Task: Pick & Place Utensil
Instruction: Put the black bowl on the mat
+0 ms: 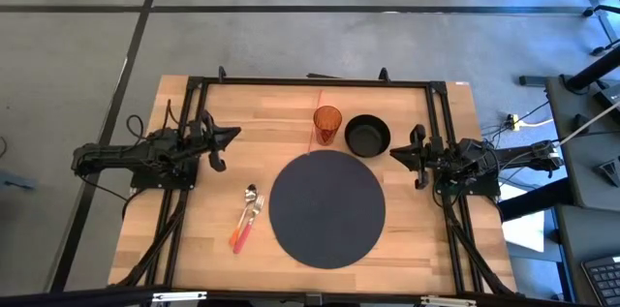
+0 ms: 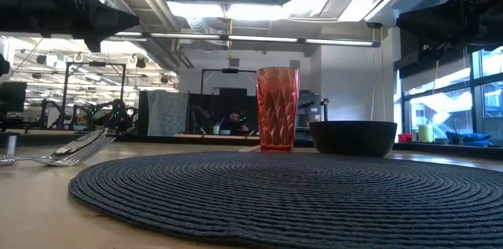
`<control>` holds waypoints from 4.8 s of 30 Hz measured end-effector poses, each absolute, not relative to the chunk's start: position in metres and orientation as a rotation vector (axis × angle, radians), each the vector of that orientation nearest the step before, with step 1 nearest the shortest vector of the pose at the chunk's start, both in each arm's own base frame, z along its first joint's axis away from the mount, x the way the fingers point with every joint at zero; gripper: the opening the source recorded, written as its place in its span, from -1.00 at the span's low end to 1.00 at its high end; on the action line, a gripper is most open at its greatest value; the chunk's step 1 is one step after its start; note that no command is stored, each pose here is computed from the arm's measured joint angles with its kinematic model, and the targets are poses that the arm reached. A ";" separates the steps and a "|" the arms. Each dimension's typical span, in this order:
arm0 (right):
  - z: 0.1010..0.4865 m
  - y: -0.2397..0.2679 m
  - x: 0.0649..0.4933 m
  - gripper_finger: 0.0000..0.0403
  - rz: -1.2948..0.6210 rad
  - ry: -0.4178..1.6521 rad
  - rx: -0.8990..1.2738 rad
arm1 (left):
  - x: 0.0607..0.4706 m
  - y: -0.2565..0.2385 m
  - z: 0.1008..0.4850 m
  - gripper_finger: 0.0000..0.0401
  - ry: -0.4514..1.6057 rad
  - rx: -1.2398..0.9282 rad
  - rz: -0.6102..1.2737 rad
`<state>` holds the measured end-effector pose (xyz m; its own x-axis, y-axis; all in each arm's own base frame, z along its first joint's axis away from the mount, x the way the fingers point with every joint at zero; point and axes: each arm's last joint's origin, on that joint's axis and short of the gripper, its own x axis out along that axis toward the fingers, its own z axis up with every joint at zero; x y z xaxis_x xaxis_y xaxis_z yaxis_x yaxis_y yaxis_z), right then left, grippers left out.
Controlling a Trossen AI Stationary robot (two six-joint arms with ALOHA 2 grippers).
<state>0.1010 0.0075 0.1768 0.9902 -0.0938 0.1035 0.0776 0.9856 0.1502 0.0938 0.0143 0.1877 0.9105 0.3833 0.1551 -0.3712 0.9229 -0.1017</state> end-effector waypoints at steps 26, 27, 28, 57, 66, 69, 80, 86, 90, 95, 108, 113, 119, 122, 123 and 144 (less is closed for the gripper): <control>0.177 0.007 0.101 -0.79 -0.087 -0.111 0.146 | 0.093 0.014 0.193 -0.98 -0.228 -0.089 0.386; 0.177 0.007 0.101 -0.79 -0.087 -0.111 0.146 | 0.093 0.014 0.193 -0.98 -0.228 -0.089 0.386; 0.177 0.008 0.101 -0.79 -0.087 -0.111 0.146 | 0.093 0.014 0.193 -0.98 -0.228 -0.089 0.386; 0.177 0.007 0.101 -0.79 -0.087 -0.110 0.143 | 0.093 0.015 0.192 -0.98 -0.233 -0.133 0.411; 0.177 0.008 0.101 -0.79 -0.087 -0.110 0.144 | 0.092 0.015 0.193 -0.98 -0.240 -0.135 0.411; 0.177 0.007 0.101 -0.79 -0.087 -0.110 0.144 | 0.092 0.015 0.193 -0.98 -0.239 -0.129 0.412; 0.177 0.007 0.101 -0.79 -0.087 -0.110 0.143 | 0.092 0.015 0.193 -0.98 -0.238 -0.126 0.413; 0.177 0.008 0.101 -0.79 -0.087 -0.110 0.143 | 0.092 0.015 0.193 -0.98 -0.238 -0.127 0.420; 0.177 0.008 0.101 -0.79 -0.087 -0.110 0.143 | 0.092 0.016 0.193 -0.98 -0.237 -0.130 0.457; 0.177 0.007 0.101 -0.79 -0.099 -0.111 0.144 | 0.092 0.016 0.193 -0.98 -0.237 -0.131 0.462; 0.213 0.008 0.098 -0.79 -0.075 -0.259 0.043 | 0.092 0.016 0.192 -0.98 -0.235 -0.131 0.466; 0.252 0.009 0.107 -0.79 -0.082 -0.071 -0.018 | 0.092 0.016 0.192 -0.98 -0.236 -0.131 0.466; 0.291 0.007 0.131 -0.79 -0.253 0.348 -0.073 | 0.092 0.016 0.192 -0.98 -0.234 -0.130 0.465; 0.305 0.008 0.144 -0.79 -0.297 0.567 -0.076 | 0.092 0.016 0.192 -0.98 -0.234 -0.132 0.463; 0.307 0.009 0.148 -0.79 -0.309 0.648 -0.077 | 0.092 0.016 0.192 -0.98 -0.235 -0.138 0.461; 0.245 -0.031 0.207 -0.94 -0.160 1.206 0.044 | 0.091 0.017 0.193 -0.98 -0.247 -0.160 0.486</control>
<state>0.2069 -0.0307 0.2447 0.3470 -0.0998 -0.9325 0.1469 0.9878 -0.0511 0.0914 0.0171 0.1928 0.8551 0.4798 0.1964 -0.4413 0.8724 -0.2101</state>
